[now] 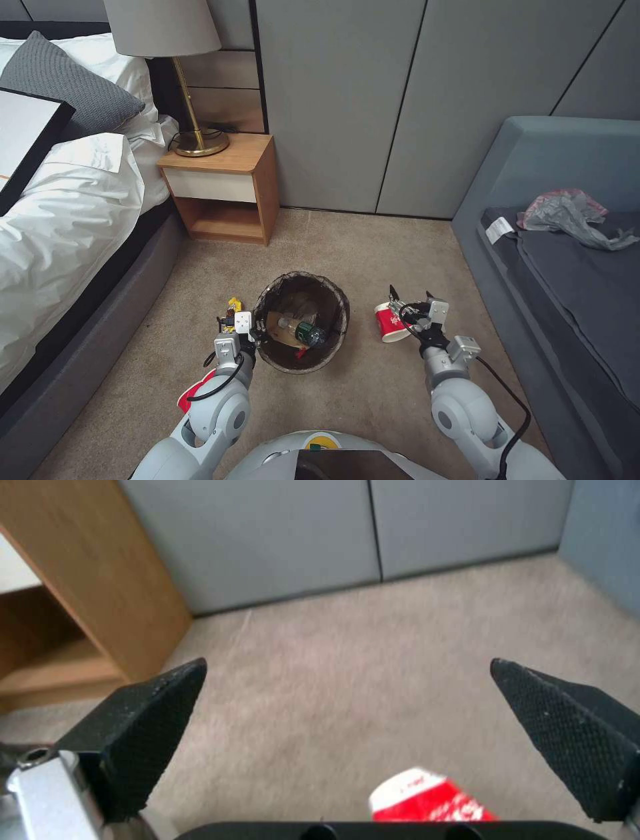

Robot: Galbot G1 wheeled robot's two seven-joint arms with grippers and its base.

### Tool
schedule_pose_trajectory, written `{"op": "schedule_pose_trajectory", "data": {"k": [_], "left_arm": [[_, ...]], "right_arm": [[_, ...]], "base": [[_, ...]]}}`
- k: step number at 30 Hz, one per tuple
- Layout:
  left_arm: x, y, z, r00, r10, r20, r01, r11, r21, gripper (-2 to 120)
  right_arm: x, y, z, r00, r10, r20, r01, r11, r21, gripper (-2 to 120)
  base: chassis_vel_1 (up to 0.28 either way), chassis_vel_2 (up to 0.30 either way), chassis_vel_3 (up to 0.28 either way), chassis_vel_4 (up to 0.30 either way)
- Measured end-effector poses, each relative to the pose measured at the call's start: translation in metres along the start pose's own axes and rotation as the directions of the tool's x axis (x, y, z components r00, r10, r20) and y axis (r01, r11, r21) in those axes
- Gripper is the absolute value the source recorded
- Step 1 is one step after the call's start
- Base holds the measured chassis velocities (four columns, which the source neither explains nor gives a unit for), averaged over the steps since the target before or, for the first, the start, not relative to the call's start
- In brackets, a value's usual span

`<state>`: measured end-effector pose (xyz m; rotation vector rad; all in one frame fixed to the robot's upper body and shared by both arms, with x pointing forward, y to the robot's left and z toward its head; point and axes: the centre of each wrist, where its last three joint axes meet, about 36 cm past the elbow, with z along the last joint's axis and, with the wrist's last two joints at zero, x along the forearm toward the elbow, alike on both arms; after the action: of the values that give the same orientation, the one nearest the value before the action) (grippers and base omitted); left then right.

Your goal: Pick up the trash bin, then pick up the garbage from the floor and place it into the trash bin.

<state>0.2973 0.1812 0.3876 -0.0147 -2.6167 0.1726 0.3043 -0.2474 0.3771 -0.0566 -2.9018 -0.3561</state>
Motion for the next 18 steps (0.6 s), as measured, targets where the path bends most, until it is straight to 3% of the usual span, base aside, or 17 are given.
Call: {"op": "schedule_pose_trajectory", "data": {"k": [18], "left_arm": [[-0.003, 0.000, 0.000, 1.000, 0.000, -0.001, 0.000, 1.000, -0.003, 0]], "right_arm": [[-0.028, -0.011, 0.036, 0.983, 0.042, -0.181, -0.058, 0.995, -0.084, 100]], "base": [[0.000, 0.000, 0.000, 0.000]]}}
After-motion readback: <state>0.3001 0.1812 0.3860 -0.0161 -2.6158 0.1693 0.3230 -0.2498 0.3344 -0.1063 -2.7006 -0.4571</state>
